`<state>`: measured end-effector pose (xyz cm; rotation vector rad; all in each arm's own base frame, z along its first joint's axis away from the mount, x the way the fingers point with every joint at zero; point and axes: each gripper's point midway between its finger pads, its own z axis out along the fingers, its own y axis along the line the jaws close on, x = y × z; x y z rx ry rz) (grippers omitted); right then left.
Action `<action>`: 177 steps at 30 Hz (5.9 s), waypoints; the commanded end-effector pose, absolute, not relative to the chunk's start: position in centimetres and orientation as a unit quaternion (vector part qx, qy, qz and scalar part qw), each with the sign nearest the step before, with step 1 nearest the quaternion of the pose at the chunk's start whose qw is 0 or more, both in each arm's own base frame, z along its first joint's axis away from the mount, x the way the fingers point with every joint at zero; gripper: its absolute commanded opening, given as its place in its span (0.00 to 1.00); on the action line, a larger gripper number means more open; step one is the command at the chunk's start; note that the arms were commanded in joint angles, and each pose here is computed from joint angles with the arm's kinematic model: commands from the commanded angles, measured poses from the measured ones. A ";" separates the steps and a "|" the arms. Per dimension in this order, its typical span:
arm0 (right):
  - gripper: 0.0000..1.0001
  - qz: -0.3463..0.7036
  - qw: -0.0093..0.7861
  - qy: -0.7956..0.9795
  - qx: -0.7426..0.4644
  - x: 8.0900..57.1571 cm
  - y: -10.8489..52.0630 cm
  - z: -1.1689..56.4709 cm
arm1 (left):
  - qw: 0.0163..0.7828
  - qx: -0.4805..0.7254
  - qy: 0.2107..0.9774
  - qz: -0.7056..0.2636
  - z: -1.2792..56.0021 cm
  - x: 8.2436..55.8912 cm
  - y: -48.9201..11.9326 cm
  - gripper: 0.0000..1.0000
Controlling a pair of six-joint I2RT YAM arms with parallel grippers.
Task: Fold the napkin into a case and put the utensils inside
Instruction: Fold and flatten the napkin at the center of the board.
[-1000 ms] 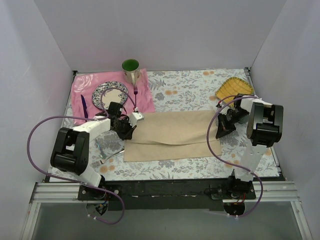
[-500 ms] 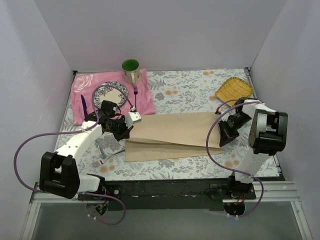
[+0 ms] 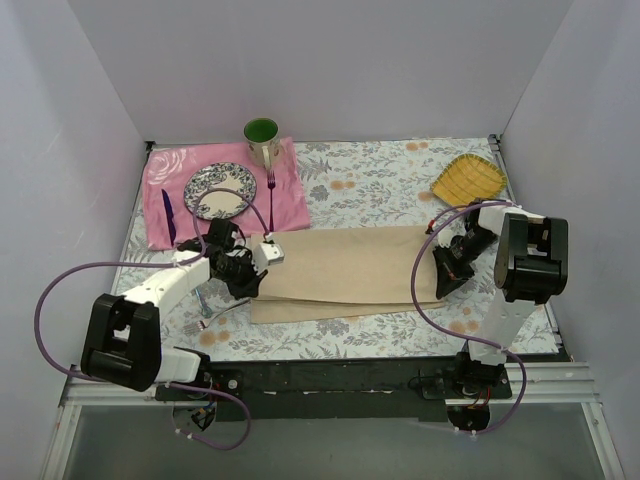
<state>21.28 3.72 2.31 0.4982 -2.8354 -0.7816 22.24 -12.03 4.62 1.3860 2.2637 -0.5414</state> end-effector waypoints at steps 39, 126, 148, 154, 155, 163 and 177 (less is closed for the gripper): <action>0.01 -0.231 0.085 -0.956 0.162 21.9 2.7 1.2 | 0.147 0.526 0.814 -0.197 3.0 16.6 -12.1 0.00; 0.01 -0.248 0.012 -0.959 0.136 25.7 1.9 6.1 | 0.231 0.547 0.790 -0.156 11.3 23.5 -15.8 0.00; 0.01 -0.244 0.043 -0.961 0.128 24.2 1.7 3.2 | 0.158 0.550 0.802 -0.172 5.9 19.2 -14.2 0.00; 0.01 -0.239 0.046 -0.961 0.131 24.1 1.6 2.6 | 0.152 0.551 0.803 -0.169 4.9 19.2 -14.1 0.00; 0.01 -0.240 0.047 -0.961 0.130 24.1 1.6 2.6 | 0.153 0.551 0.802 -0.170 4.8 19.2 -14.1 0.00; 0.25 -0.240 0.037 -0.961 0.134 24.6 1.7 3.4 | 0.141 0.544 0.806 -0.183 3.8 18.8 -14.4 0.00; 0.41 -0.271 -0.032 -0.949 0.161 28.8 2.7 8.8 | 0.142 0.547 0.790 -0.238 7.5 17.0 -15.7 0.36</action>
